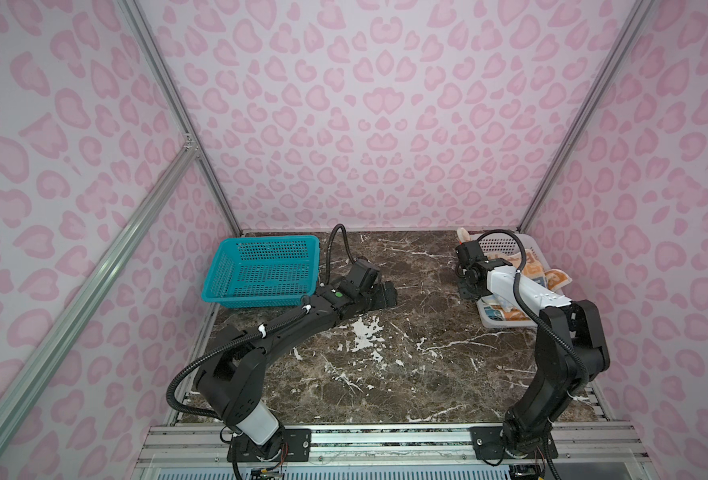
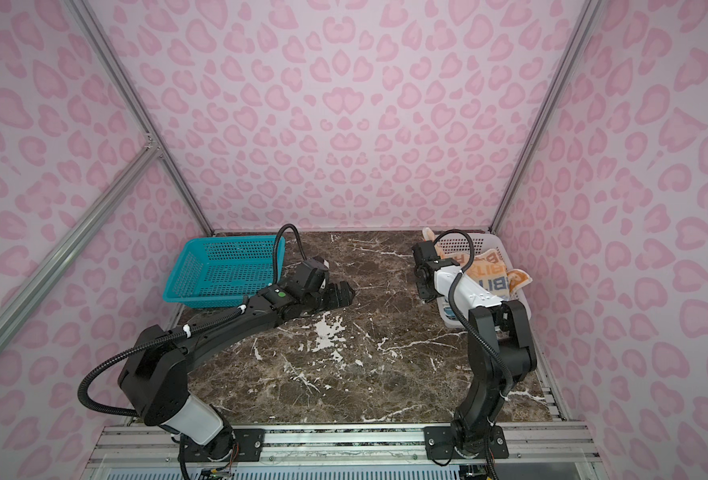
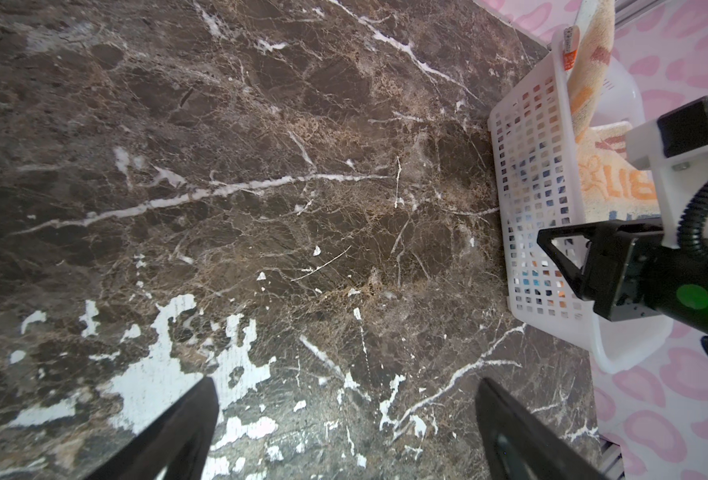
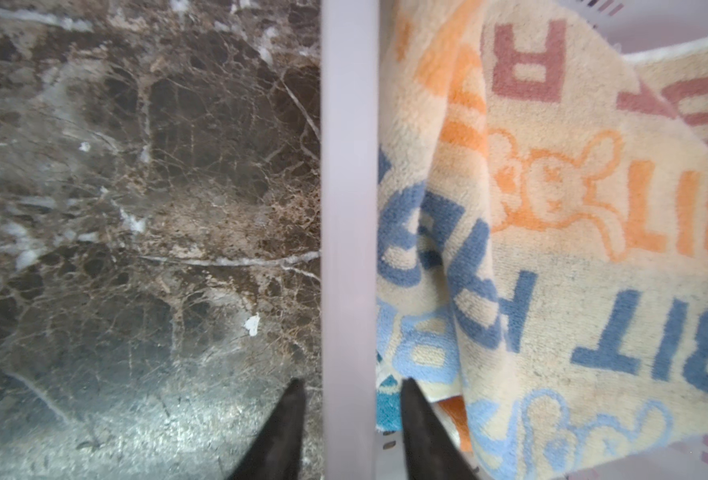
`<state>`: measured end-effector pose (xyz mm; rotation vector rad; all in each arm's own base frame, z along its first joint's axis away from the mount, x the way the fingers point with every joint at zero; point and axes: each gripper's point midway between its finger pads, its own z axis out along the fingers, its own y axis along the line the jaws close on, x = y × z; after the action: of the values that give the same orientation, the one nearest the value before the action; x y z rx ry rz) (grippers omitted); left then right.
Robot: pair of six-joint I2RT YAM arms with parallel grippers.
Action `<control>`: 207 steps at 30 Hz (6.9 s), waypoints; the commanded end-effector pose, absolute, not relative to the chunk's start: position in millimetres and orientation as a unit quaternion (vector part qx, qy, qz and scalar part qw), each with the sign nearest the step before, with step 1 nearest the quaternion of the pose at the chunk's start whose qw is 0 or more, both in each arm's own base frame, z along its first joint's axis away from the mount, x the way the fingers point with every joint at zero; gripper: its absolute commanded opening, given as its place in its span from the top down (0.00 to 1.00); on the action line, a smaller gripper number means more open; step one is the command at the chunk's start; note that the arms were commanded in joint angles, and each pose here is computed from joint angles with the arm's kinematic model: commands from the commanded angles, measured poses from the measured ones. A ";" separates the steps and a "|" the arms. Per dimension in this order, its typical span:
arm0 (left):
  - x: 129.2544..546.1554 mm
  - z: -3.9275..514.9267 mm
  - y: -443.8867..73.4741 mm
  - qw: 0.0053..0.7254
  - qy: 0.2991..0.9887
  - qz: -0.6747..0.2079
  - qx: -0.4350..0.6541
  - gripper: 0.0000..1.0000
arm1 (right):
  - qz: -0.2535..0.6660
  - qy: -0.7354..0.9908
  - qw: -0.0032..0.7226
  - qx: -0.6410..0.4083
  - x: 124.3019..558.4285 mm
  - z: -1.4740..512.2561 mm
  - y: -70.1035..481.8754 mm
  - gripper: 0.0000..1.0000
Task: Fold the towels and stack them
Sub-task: 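Grasp the top RABBIT towel in the white basket with the right gripper, then lift the towel out of the white basket with the right gripper, then lay the towel flat on the table toward the left gripper with the right gripper, then grasp the towel's near corner with the left gripper while the right grips the other corner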
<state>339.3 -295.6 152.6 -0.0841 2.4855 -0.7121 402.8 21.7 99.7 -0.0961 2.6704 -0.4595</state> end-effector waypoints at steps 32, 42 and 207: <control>356.2 170.8 -350.6 0.287 0.916 -0.280 0.029 0.02 | 0.009 0.899 0.249 0.360 382.3 89.1 -113.5 0.50; 358.1 173.4 -350.0 0.289 0.916 -0.277 0.024 0.03 | 0.030 0.893 0.288 0.344 383.9 132.2 -102.0 1.00; 258.5 34.9 -308.1 0.134 0.979 -0.080 0.128 0.40 | 0.079 0.987 0.136 0.005 292.3 44.0 118.7 1.00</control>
<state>261.0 -313.6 41.6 0.3524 2.8094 -0.2870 294.0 118.1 46.0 0.0220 2.8547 0.2204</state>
